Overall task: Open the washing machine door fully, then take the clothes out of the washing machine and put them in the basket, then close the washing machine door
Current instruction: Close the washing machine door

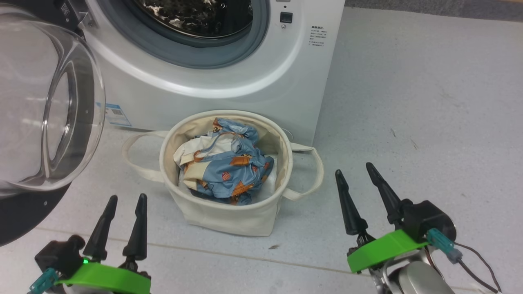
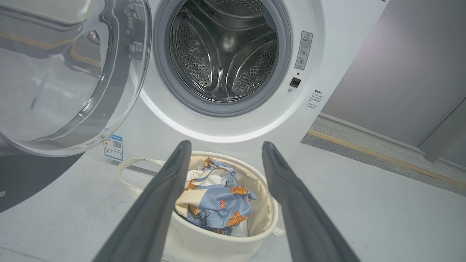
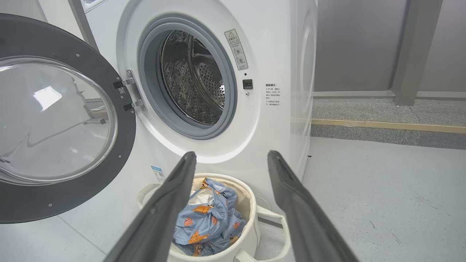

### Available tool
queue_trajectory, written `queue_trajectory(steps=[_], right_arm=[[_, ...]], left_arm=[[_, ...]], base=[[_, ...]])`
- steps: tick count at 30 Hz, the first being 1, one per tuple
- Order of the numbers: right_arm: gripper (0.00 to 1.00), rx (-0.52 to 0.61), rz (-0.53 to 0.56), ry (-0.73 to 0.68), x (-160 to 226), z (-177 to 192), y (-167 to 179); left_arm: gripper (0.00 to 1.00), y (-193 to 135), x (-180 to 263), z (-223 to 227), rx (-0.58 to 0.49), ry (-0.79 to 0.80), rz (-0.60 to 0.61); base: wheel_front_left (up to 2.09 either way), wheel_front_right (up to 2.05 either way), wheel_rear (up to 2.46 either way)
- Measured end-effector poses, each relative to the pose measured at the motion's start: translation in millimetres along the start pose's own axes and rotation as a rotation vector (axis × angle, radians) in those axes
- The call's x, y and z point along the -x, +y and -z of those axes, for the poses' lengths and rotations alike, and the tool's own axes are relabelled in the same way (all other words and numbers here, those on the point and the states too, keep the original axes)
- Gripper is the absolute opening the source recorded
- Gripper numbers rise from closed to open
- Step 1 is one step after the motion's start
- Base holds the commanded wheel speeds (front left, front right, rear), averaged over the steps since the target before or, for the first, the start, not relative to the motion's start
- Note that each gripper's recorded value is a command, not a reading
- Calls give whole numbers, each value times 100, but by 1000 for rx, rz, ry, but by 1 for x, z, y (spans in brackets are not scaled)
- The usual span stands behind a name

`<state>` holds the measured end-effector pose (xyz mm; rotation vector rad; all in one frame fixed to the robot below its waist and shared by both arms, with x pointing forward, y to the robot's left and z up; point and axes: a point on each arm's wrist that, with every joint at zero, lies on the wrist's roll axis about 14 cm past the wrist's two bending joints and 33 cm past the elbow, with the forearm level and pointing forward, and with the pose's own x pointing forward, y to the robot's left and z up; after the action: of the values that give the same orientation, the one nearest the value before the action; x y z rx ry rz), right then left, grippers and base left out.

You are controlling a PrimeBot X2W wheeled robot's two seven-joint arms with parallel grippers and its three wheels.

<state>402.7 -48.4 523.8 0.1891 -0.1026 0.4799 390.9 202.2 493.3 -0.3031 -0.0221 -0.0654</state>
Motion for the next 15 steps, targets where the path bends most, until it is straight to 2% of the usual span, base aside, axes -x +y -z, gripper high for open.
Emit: queue_trajectory(steps=[11,15], right_arm=[[100,-11,-26,6,-3,3,9],[100,-17,-68,18,-9,8,20]], left_arm=[[100,7,6,-3,-8,-10,-33],[100,19,15,-7,-71,-13,-77]], base=[[-2,2,0],[0,0,0]])
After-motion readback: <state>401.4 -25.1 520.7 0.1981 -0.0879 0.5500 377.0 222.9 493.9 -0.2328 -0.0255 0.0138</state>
